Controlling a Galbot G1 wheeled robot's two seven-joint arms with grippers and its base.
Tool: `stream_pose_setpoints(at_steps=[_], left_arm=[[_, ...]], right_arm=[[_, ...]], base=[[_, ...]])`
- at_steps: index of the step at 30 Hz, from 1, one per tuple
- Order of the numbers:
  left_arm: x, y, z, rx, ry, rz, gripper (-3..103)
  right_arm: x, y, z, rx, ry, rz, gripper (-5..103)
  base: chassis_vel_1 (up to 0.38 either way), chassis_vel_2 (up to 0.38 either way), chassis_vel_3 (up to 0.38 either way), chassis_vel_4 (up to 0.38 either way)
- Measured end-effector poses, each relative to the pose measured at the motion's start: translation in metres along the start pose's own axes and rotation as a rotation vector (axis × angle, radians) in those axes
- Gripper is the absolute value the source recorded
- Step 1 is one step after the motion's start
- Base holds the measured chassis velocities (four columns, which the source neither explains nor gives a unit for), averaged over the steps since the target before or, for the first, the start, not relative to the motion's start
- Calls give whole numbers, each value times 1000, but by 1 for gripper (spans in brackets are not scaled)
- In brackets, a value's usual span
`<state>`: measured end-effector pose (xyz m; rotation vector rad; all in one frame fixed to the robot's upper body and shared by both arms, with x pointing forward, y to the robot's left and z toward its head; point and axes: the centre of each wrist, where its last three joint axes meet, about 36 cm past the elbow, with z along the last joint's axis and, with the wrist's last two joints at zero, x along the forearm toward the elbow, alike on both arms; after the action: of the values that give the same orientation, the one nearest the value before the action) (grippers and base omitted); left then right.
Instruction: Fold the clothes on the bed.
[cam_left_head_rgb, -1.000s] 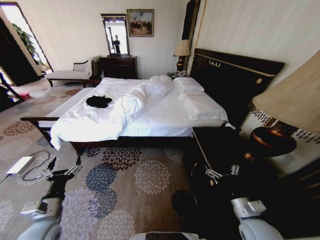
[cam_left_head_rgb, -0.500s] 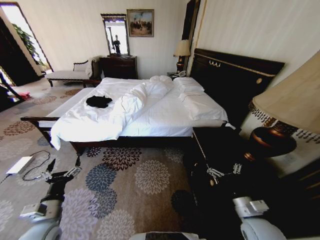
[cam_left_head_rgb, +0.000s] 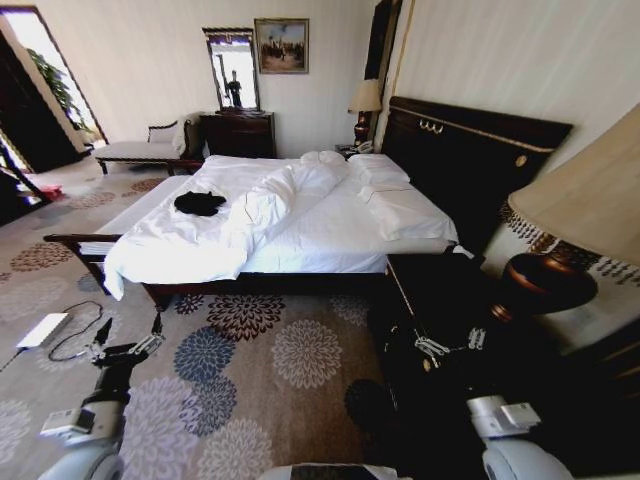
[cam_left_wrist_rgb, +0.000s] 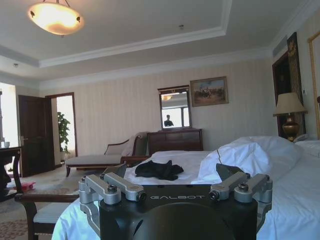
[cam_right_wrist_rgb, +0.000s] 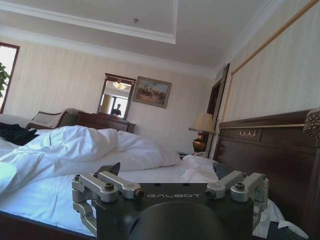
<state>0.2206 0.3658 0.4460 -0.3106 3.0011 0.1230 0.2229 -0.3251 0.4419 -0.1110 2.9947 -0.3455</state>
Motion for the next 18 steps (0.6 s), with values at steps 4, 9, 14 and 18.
stream_pose_setpoints(at_steps=[4,9,14,18], left_arm=[[1,0,0,0,1,0,100],[3,0,0,0,1,0,100],[3,-1,-2,-1,-2,3,100],[4,-1,-2,-1,-2,2,100]], right_arm=[[0,0,0,1,-1,0,100],[1,1,-1,2,2,0,100],[1,1,0,2,3,0,100],[2,2,0,4,6,0,100]], base=[[201,184,-202,-189],[255,251,-258,-271],[277,294,-274,-299],[289,291,-271,-285]])
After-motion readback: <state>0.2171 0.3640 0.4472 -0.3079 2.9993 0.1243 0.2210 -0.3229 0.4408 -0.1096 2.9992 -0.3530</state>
